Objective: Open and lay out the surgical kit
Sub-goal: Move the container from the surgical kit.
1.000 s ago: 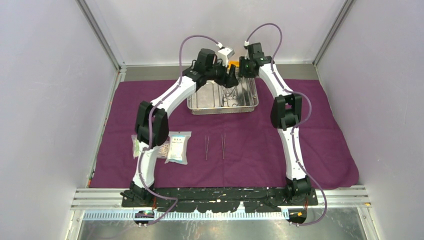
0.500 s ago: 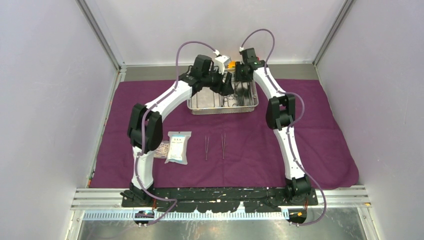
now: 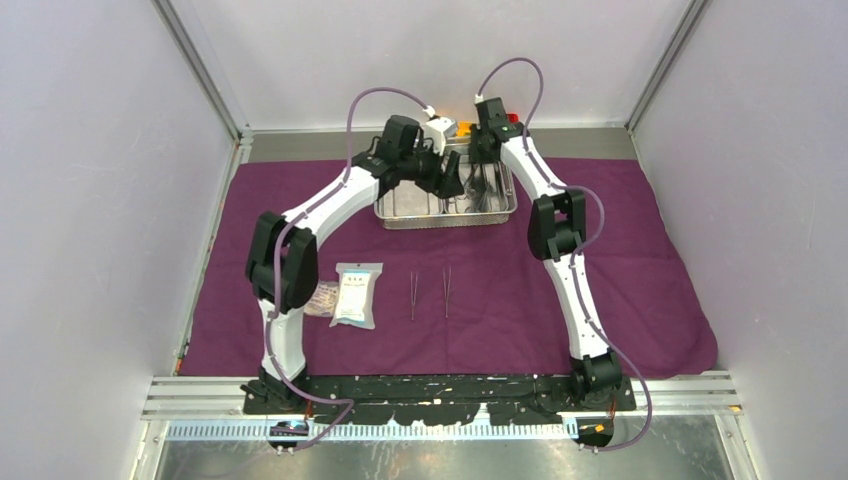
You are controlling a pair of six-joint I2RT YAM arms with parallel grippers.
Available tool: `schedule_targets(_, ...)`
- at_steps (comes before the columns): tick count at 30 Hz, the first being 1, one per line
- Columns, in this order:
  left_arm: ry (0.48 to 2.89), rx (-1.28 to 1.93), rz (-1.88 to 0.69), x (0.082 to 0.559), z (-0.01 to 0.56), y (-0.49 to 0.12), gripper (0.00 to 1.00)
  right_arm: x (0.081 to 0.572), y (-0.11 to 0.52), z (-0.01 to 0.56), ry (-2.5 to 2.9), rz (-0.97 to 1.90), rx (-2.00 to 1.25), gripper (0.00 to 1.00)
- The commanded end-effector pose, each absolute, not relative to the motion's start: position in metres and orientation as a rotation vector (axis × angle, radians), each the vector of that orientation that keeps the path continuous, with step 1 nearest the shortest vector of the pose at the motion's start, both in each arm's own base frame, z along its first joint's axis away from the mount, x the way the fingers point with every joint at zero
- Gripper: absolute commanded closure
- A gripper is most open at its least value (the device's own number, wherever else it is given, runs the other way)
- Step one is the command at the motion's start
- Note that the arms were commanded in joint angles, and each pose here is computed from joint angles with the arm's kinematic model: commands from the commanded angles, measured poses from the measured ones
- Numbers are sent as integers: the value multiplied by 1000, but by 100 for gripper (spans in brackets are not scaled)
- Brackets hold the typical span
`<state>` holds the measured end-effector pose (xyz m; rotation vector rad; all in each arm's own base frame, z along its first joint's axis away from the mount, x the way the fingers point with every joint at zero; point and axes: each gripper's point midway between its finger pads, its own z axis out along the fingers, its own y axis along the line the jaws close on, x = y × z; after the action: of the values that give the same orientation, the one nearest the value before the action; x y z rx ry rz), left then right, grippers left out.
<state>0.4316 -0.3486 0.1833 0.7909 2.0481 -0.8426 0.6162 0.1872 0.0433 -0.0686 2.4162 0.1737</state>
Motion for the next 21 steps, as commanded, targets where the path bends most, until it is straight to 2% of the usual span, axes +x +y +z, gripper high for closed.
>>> schedule_targets(1,1942,814,-841,426,221,-345,34,626,191,47,2372,139,-55,70)
schedule_targets(9,1948,819,-824,422,219,-340,33,637,190,60,2319,128,-54,86)
schedule_targets(11,1947,819,-821,422,220,-339,34,639,190,69,2301,124,-63,86)
schedule_targets(15,1949,818,-816,421,220,-338,33,637,189,99,2265,131,-103,74)
schedule_targets(19,1944,818,-816,420,223,-338,33,627,193,142,2223,180,-150,53)
schedule_targets(21,1944,818,-816,420,224,-337,33,620,193,173,2186,194,-169,49)
